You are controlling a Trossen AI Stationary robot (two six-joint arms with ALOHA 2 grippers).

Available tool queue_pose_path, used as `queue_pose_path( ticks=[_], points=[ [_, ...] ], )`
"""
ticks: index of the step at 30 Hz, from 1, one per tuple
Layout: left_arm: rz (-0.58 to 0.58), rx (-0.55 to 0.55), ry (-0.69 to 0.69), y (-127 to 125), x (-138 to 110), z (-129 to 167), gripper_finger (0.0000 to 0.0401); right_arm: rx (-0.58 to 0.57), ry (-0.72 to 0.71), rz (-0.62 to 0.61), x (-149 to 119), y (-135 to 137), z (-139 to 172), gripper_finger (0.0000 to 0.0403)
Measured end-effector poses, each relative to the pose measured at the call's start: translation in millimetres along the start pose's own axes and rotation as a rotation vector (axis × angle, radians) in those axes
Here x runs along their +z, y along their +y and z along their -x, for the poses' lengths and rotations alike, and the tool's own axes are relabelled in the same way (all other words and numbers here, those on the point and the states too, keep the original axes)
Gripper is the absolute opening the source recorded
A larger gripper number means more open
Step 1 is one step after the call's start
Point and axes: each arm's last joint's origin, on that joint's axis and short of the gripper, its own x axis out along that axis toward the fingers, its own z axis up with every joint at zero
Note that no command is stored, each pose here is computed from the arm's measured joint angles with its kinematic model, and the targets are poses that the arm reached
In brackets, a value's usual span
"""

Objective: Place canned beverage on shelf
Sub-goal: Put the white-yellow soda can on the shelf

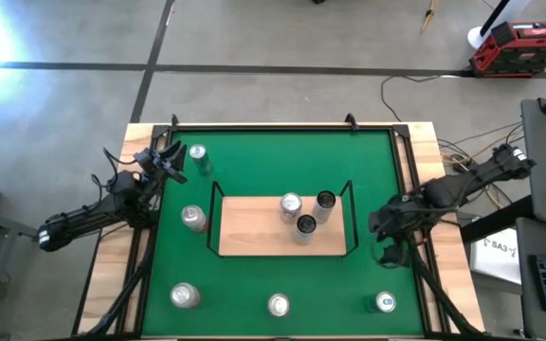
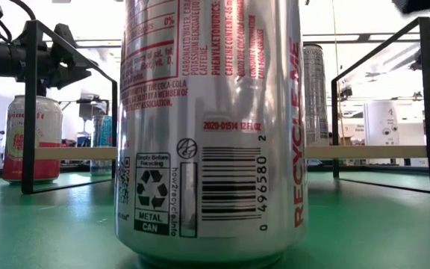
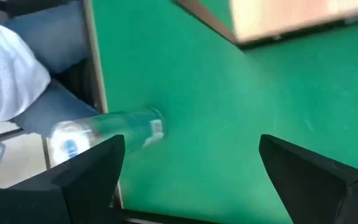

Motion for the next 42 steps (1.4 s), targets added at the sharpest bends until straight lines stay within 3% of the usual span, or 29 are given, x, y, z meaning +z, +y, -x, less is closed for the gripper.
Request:
queue_pose_path(
  ticks=[7, 17, 22, 26, 30, 34, 42],
  points=[
    [0.0, 0.0, 0.0, 0.0, 0.0, 0.0, 0.0137, -0.04, -0.05, 0.017, 2.8, 16.1, 6.1, 0.0364],
    [0.0, 0.0, 0.0, 0.0, 0.1, 0.0, 0.0137, -0.004, -0.089, 0.047, 18.2, 44.5, 20.1, 0.0364],
    [0.0, 0.0, 0.0, 0.0, 0.0, 0.0, 0.0137, -0.1, -0.209, 0.083, 25.7, 49.6, 29.1, 0.0364],
    [0.0, 0.0, 0.0, 0.0, 0.0, 0.0, 0.0137, -0.13, -0.292, -0.046, 32.0, 54.4, 31.2, 0.0364],
    [0.0, 0.0, 0.0, 0.0, 0.0, 0.0, 0.0137, -0.219, -0.387, -0.129, 38.6, 56.2, 31.7, 0.0364],
    [0.0, 0.0, 0.0, 0.0, 0.0, 0.0, 0.0137, -0.303, -0.506, -0.291, 41.5, 55.4, 39.2, 0.0364],
    [0.0, 0.0, 0.0, 0.0, 0.0, 0.0, 0.0137, -0.288, -0.618, -0.52, 45.0, 54.3, 48.3, 0.0364]
  ],
)
